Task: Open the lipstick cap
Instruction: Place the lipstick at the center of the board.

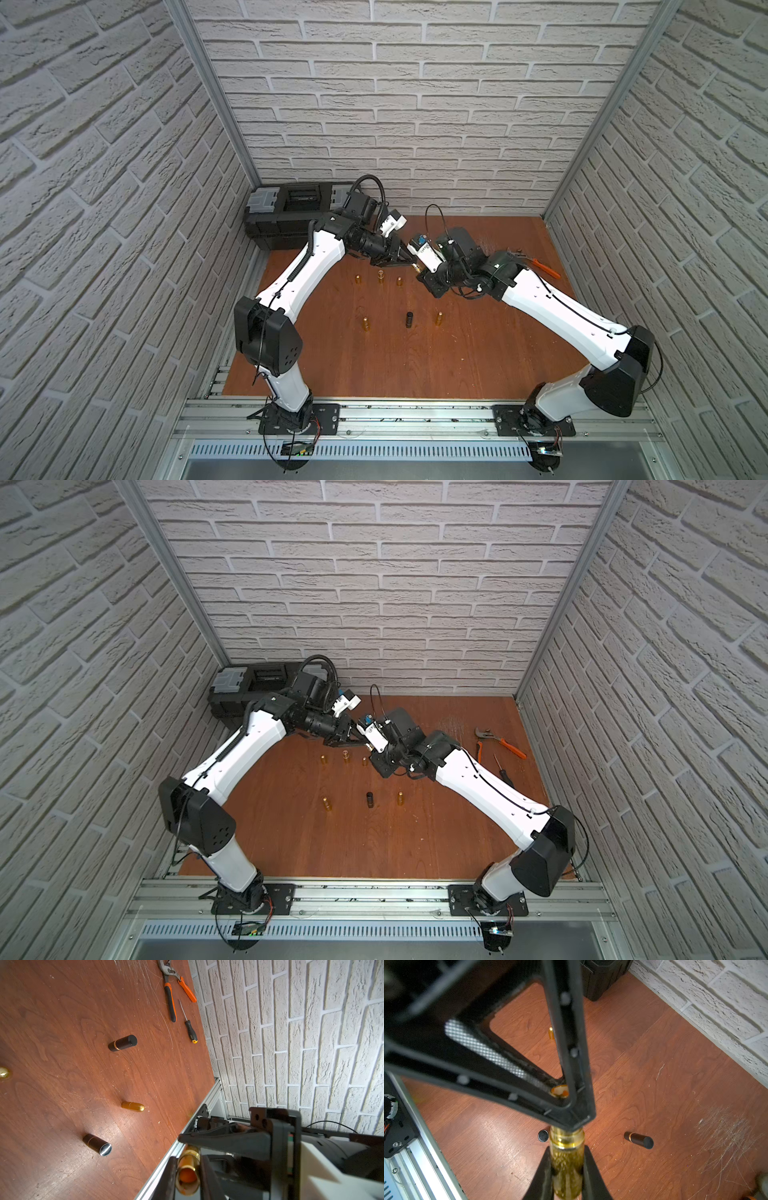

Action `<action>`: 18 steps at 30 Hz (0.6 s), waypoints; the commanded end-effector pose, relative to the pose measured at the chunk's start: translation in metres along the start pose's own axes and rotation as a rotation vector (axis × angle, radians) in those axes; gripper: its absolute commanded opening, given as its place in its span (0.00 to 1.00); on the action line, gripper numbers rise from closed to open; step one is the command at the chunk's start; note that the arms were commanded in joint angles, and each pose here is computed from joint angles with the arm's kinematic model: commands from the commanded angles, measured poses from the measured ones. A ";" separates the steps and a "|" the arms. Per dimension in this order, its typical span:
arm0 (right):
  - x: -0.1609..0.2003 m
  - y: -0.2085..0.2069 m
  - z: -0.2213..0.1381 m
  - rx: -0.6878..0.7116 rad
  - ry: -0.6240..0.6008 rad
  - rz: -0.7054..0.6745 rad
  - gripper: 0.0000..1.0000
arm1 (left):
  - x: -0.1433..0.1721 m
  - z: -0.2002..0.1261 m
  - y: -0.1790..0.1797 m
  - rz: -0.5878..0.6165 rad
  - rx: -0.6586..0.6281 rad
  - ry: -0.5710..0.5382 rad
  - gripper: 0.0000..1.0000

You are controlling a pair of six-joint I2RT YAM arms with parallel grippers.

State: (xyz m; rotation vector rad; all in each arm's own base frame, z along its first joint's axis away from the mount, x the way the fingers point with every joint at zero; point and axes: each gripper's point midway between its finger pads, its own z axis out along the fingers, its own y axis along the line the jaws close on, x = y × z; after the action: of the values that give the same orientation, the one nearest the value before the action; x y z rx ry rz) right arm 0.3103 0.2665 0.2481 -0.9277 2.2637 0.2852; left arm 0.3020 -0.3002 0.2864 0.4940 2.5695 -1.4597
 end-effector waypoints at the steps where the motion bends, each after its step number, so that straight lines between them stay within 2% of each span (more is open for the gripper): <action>1: -0.020 -0.002 -0.009 0.016 -0.069 -0.003 0.07 | 0.000 -0.003 -0.012 0.038 0.031 0.000 0.18; 3: -0.021 -0.003 -0.011 0.023 -0.070 -0.002 0.12 | -0.001 -0.004 -0.015 0.042 0.045 -0.001 0.17; 10: -0.022 -0.006 -0.013 0.039 -0.074 0.000 0.17 | -0.001 -0.004 -0.016 0.040 0.050 -0.001 0.17; 12: -0.022 -0.006 -0.013 0.037 -0.075 0.000 0.31 | -0.001 -0.004 -0.015 0.037 0.047 0.001 0.16; 13: -0.023 -0.005 -0.014 0.034 -0.078 -0.001 0.34 | -0.001 -0.004 -0.016 0.038 0.047 0.000 0.17; 18: -0.025 -0.006 -0.019 0.039 -0.088 -0.003 0.35 | -0.003 -0.004 -0.014 0.033 0.042 -0.001 0.17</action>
State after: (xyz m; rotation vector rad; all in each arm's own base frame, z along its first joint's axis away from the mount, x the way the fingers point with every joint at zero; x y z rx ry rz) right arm 0.3145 0.2646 0.2554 -0.9102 2.2482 0.2621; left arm 0.3006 -0.3015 0.2898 0.5015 2.5599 -1.4827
